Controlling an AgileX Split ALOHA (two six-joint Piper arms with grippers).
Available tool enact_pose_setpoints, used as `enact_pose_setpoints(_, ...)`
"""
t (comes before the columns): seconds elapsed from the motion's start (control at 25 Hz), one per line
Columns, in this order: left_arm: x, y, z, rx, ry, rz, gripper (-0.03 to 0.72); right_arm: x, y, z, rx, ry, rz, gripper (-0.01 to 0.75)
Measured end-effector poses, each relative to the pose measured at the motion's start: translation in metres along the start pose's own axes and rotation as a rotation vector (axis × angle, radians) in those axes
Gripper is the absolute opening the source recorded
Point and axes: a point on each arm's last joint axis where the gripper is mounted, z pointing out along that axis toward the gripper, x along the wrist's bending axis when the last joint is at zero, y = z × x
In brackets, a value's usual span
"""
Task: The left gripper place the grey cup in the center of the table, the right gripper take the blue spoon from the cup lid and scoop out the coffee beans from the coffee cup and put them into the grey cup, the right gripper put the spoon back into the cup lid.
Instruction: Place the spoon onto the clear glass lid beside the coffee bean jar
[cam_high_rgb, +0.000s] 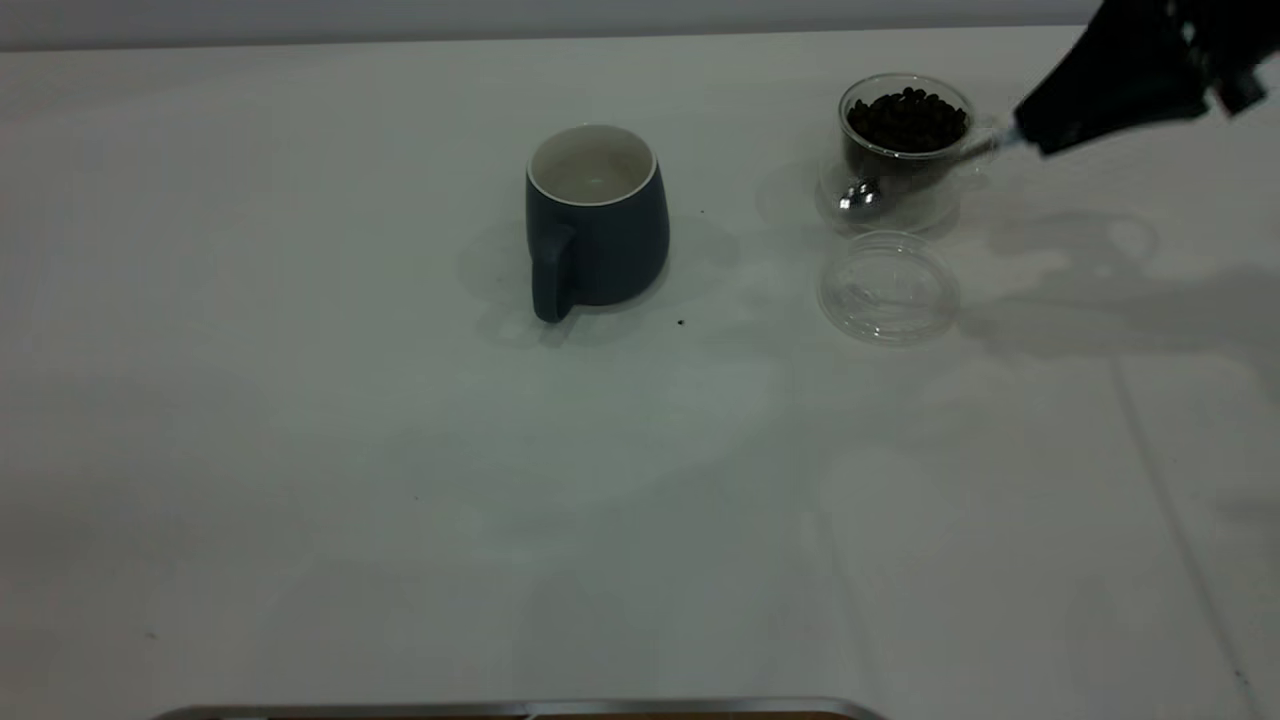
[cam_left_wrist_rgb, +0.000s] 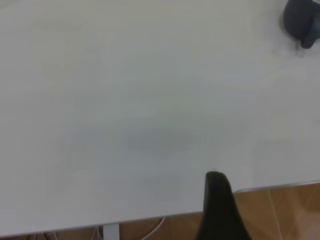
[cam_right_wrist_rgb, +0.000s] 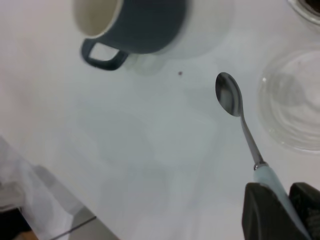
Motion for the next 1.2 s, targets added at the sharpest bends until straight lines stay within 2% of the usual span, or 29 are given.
enact_pose_setpoints(0.24,0.000,0.000,0.000,0.000,0.000,0.000,0.566,-0.032,-0.012,0.032,0.008,-0.009,0.124,0.102)
enact_pose_setpoints(0.4,0.000,0.000,0.000,0.000,0.000,0.000,0.566,-0.045,-0.018,0.040,-0.009,0.039,0.212,0.102)
enact_pose_setpoints(0.52,0.000,0.000,0.000,0.000,0.000,0.000,0.566,-0.049,-0.019,0.043,-0.023,0.056,0.229,0.102)
enact_pose_setpoints(0.68,0.000,0.000,0.000,0.000,0.000,0.000,0.566,-0.060,-0.022,0.046,-0.037,0.032,0.242,0.102)
enact_pose_setpoints(0.84,0.000,0.000,0.000,0.000,0.000,0.000,0.566,-0.061,-0.022,0.039,-0.051,0.083,0.265,0.102)
enact_pose_setpoints(1.0,0.000,0.000,0.000,0.000,0.000,0.000,0.566,-0.049,-0.015,0.024,-0.067,0.120,0.210,0.102)
enact_pose_setpoints(1.2,0.000,0.000,0.000,0.000,0.000,0.000,0.566,-0.050,-0.007,-0.025,-0.138,0.079,0.184,0.102)
